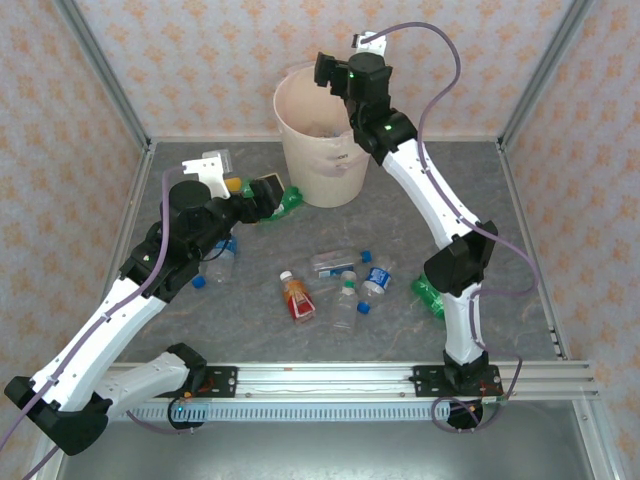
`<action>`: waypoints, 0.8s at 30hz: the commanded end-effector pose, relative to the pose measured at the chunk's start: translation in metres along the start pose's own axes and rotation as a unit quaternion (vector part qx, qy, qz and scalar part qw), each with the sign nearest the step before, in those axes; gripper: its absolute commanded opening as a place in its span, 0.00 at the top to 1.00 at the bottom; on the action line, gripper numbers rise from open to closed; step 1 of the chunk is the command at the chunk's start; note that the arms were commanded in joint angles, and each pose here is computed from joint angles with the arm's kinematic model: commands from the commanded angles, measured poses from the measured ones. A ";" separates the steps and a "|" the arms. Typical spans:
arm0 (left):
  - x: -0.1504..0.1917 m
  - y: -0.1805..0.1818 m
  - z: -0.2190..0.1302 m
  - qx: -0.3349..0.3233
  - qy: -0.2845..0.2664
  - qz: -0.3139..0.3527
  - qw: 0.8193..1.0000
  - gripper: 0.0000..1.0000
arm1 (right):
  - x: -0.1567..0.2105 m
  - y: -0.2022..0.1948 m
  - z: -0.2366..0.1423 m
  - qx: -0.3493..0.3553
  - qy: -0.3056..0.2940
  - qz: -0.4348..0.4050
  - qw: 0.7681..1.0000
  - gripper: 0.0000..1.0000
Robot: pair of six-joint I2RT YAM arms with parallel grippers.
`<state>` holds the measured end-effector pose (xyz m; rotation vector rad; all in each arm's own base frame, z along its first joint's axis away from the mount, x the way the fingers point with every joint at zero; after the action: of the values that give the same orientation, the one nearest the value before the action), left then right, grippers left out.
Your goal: Put the plastic bottles in the bin
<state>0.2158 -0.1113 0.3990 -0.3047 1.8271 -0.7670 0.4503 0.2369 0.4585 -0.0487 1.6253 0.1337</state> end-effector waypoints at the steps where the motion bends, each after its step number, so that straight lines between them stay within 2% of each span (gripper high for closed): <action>1: -0.007 -0.004 -0.011 0.004 -0.017 0.000 1.000 0.01 | -0.023 -0.004 -0.013 -0.001 -0.030 0.010 0.999 0.00; 13: -0.003 -0.001 -0.009 0.001 -0.013 -0.003 1.000 0.01 | -0.031 -0.012 -0.030 0.003 -0.022 0.017 1.000 0.00; 19: 0.004 0.001 0.000 -0.001 0.007 -0.002 1.000 0.01 | -0.030 -0.021 -0.045 0.025 0.004 0.016 1.000 0.01; 24: 0.013 -0.001 0.010 0.033 0.036 -0.002 0.999 0.01 | -0.018 -0.035 -0.064 0.061 0.038 0.005 0.997 0.00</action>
<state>0.2158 -0.1136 0.3942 -0.2860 1.8450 -0.7864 0.4104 0.2091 0.4739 -0.0045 1.6779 0.0939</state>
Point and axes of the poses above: each hand's point on the last joint's axis, 136 mm out from that joint toward the fingers, its own z axis out along the fingers, its own y axis along the line the jaws close on, x = y × z, the point moved 10 cm from there along -z, back along the fingers, and after that the axes turned 11 degrees about -z, right-handed, at the moved point
